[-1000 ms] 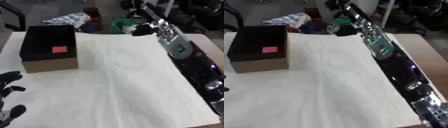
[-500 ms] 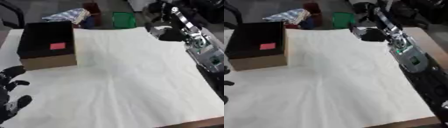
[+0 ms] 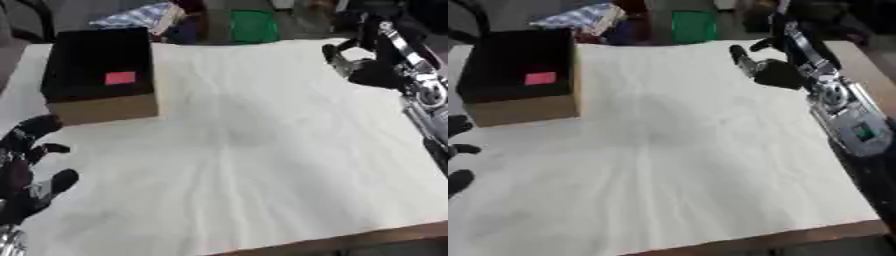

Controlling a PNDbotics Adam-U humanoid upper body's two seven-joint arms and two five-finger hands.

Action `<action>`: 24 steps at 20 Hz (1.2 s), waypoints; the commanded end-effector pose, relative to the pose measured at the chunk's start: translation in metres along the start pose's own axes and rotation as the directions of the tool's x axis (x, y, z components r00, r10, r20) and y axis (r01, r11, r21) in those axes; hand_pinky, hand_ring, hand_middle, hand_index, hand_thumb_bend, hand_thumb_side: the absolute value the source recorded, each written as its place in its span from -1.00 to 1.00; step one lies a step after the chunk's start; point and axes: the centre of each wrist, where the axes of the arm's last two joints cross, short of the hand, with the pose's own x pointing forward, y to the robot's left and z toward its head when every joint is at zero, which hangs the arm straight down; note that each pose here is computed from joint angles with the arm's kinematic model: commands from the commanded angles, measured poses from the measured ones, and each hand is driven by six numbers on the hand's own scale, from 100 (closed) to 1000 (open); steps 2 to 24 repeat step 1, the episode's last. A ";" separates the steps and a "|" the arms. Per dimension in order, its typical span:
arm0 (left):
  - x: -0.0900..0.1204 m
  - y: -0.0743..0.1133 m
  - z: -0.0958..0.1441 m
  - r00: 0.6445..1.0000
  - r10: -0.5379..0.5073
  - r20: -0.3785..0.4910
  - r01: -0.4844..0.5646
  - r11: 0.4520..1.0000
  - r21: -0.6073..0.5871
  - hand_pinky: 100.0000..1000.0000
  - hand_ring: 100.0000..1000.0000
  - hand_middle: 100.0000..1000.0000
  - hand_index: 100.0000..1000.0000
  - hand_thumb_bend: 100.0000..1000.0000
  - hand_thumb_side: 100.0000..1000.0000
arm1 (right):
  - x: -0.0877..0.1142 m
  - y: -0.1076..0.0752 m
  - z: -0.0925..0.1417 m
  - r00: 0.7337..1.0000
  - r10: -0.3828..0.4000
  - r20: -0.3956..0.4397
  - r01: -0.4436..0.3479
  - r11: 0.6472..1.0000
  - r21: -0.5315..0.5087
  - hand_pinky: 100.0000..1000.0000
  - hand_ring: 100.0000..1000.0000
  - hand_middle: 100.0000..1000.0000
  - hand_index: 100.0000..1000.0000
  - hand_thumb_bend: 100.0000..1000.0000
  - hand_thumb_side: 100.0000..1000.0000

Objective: Pick up objects on the table and place them in the box.

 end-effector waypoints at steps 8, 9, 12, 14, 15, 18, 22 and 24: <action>0.004 0.004 -0.002 1.000 -0.013 0.018 0.013 1.000 0.007 0.10 0.59 0.45 0.40 1.00 -0.15 | 0.004 -0.012 0.000 1.000 0.012 0.008 -0.012 0.999 -0.032 0.32 0.68 0.50 0.67 -0.66 -0.58; 0.004 0.004 -0.002 1.000 -0.013 0.018 0.013 1.000 0.007 0.10 0.59 0.45 0.40 1.00 -0.15 | 0.004 -0.012 0.000 1.000 0.012 0.008 -0.012 0.999 -0.032 0.32 0.68 0.50 0.67 -0.66 -0.58; 0.004 0.004 -0.002 1.000 -0.013 0.018 0.013 1.000 0.007 0.10 0.59 0.45 0.40 1.00 -0.15 | 0.004 -0.012 0.000 1.000 0.012 0.008 -0.012 0.999 -0.032 0.32 0.68 0.50 0.67 -0.66 -0.58; 0.004 0.004 -0.002 1.000 -0.013 0.018 0.013 1.000 0.007 0.10 0.59 0.45 0.40 1.00 -0.15 | 0.004 -0.012 0.000 1.000 0.012 0.008 -0.012 0.999 -0.032 0.32 0.68 0.50 0.67 -0.66 -0.58; 0.004 0.004 -0.002 1.000 -0.013 0.018 0.013 1.000 0.007 0.10 0.59 0.45 0.40 1.00 -0.15 | 0.004 -0.012 0.000 1.000 0.012 0.008 -0.012 0.999 -0.032 0.32 0.68 0.50 0.67 -0.66 -0.58; 0.004 0.004 -0.002 1.000 -0.013 0.018 0.013 1.000 0.007 0.10 0.59 0.45 0.40 1.00 -0.15 | 0.004 -0.012 0.000 1.000 0.012 0.008 -0.012 0.999 -0.032 0.32 0.68 0.50 0.67 -0.66 -0.58; 0.004 0.004 -0.002 1.000 -0.013 0.018 0.013 1.000 0.007 0.10 0.59 0.45 0.40 1.00 -0.15 | 0.004 -0.012 0.000 1.000 0.012 0.008 -0.012 0.999 -0.032 0.32 0.68 0.50 0.67 -0.66 -0.58; 0.004 0.004 -0.002 1.000 -0.013 0.018 0.013 1.000 0.007 0.10 0.59 0.45 0.40 1.00 -0.15 | 0.004 -0.012 0.000 1.000 0.012 0.008 -0.012 0.999 -0.032 0.32 0.68 0.50 0.67 -0.66 -0.58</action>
